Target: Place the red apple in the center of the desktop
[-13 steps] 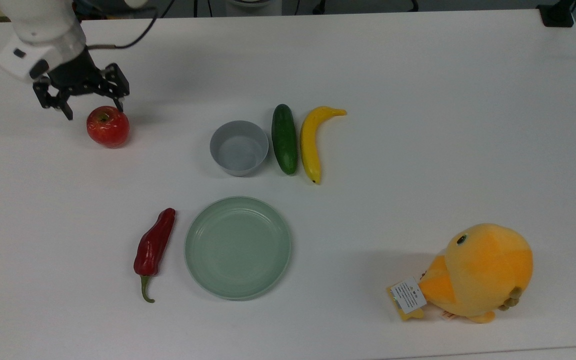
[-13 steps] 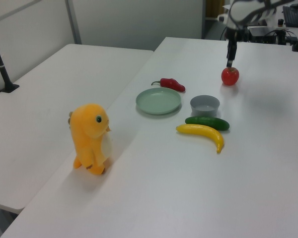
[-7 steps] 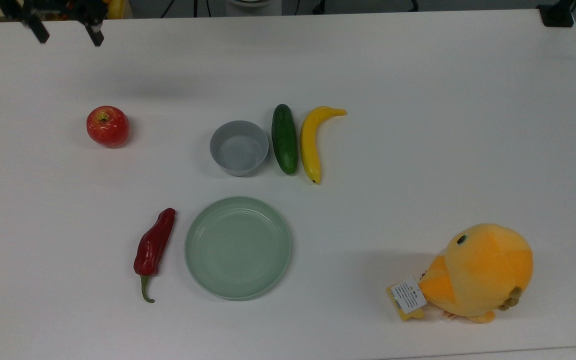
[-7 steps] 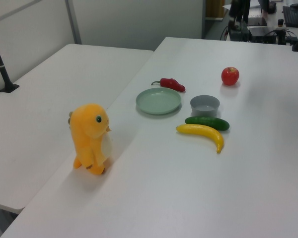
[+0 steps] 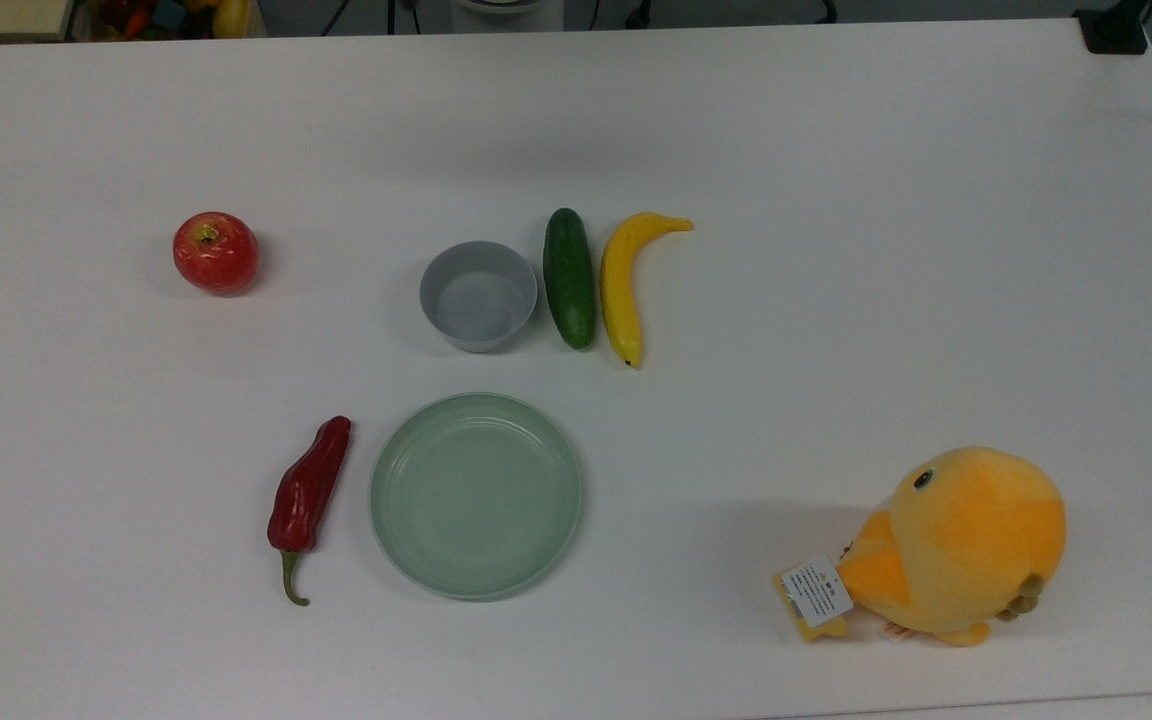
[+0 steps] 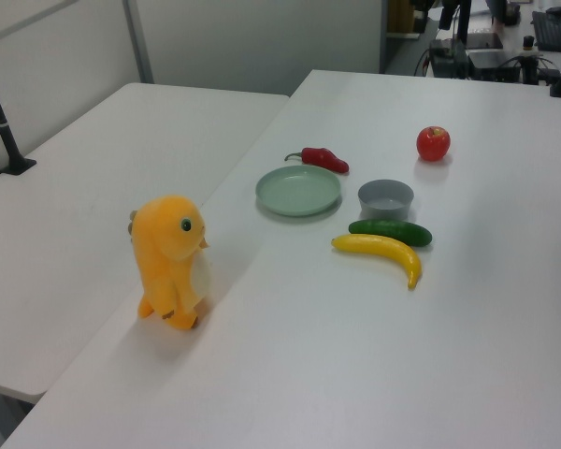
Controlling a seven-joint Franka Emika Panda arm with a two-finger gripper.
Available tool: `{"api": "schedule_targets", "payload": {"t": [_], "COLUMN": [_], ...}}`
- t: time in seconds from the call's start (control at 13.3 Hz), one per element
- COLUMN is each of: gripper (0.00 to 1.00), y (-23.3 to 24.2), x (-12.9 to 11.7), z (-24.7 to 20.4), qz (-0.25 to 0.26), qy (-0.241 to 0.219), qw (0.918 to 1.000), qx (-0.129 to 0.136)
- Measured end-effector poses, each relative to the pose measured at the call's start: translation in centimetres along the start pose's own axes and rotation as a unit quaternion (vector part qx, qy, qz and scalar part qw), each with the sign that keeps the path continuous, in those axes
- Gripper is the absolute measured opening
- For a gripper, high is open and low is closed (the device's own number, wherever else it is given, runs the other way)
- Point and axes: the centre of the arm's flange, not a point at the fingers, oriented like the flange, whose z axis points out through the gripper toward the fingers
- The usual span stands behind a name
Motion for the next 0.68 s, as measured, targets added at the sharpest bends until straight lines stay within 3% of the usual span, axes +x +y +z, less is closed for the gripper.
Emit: {"api": "schedule_targets", "payload": {"t": [0.08, 0.3, 0.45, 0.68], "gripper": [1.0, 1.0, 1.0, 1.0], "y": [-2.1, -7.5, -8.6, -8.1], "x": [-1.0, -4.1, -6.1, -6.3], "z": [0.2, 2.0, 3.1, 3.8], "qz": [-0.002, -0.034, -0.054, -0.1], "qy": [-0.011, -0.025, -0.031, -0.014], "qw": [0.9999, 0.9983, 0.9959, 0.9929], "qx": [0.0, -0.041, -0.065, -0.063]}}
